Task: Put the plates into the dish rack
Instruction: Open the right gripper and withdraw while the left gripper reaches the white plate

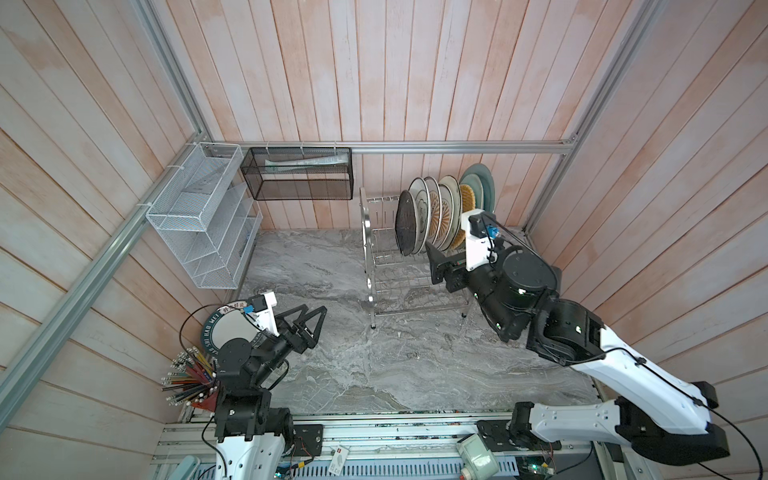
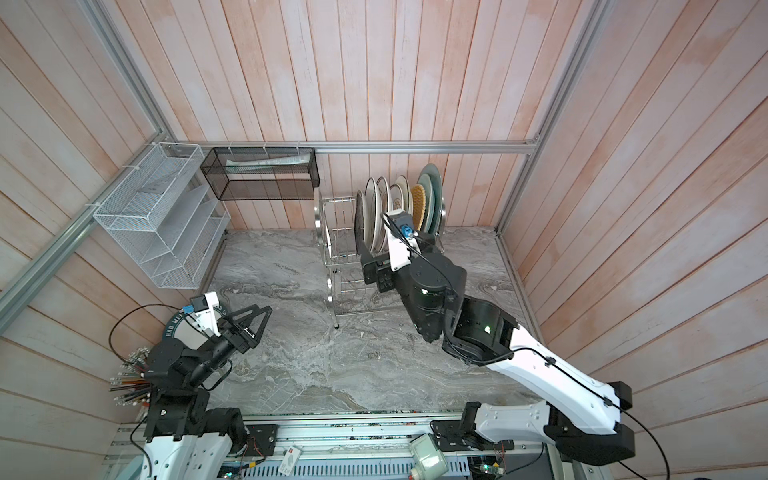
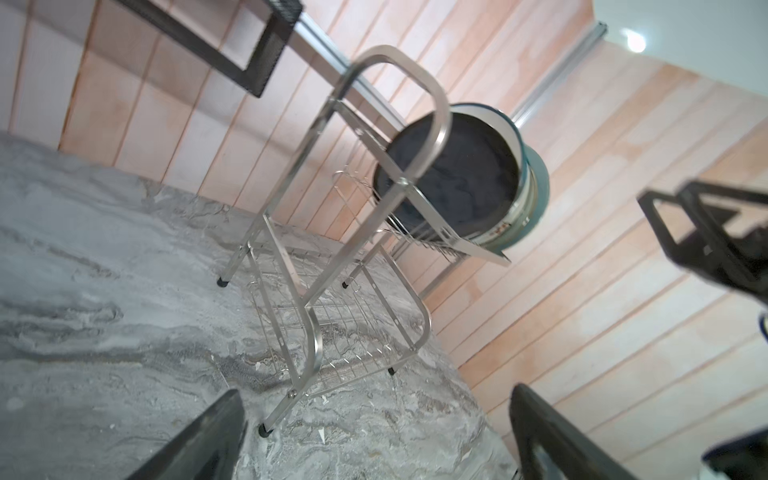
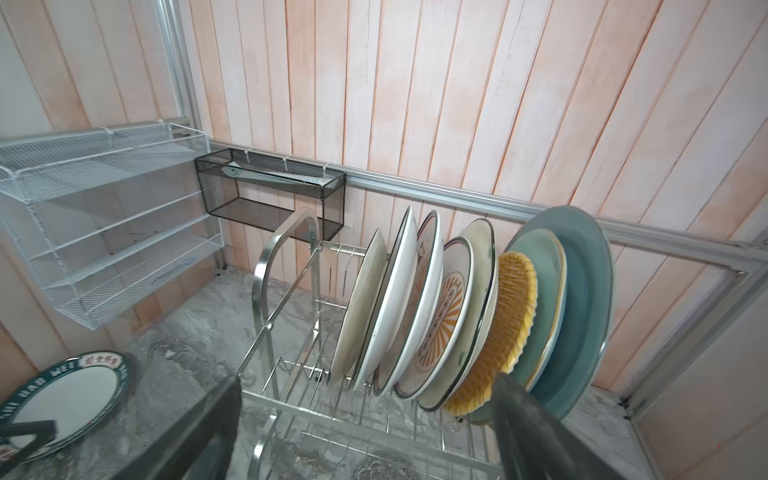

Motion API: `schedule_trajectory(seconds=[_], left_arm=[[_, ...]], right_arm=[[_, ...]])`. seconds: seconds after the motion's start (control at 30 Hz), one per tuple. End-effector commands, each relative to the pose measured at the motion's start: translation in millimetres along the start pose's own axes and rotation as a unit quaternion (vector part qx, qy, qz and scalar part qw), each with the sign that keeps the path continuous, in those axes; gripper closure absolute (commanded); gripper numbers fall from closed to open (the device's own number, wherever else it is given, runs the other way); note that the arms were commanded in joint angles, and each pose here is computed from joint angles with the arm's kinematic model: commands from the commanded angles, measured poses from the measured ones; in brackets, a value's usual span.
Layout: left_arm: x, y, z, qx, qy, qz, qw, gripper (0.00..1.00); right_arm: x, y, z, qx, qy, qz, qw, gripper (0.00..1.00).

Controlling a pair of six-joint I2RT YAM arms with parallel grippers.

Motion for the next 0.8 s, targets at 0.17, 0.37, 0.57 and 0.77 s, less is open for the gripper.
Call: schedule_trajectory(seconds=[0.17,0.37,0.57,0.77], left_arm=[[11,94,13,-0.255,-0.183,0.172,0.934,0.00],[5,145,-13,-0.340,-0.313,0.279,0.842,0.00],[-8,183,-22,-0.373,-0.420,0.326,0.760,0.00],[-34,209,-20,-0.371,-0.497,0.348,0.703,0.00]], right_arm=[[-1,42,-62,0.032,0.043,0.105,0.993,0.03],[0,65,-92,0.031,0.077,0.152,0.985,0.03],[-1,88,-110,0.041,0.103,0.201,0.973,0.02],[-7,109,-125,0.038,0.122,0.229,0.965,0.02]])
Point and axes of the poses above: each gripper's point midway between its finger pads, its own x axis out along the fingers, its own y axis along the line the jaws close on, z = x × y, the point moved 2 cm from there along -x, back along the fingers, and after that the axes turned 9 degrees about -x, right-handed, at the moved point
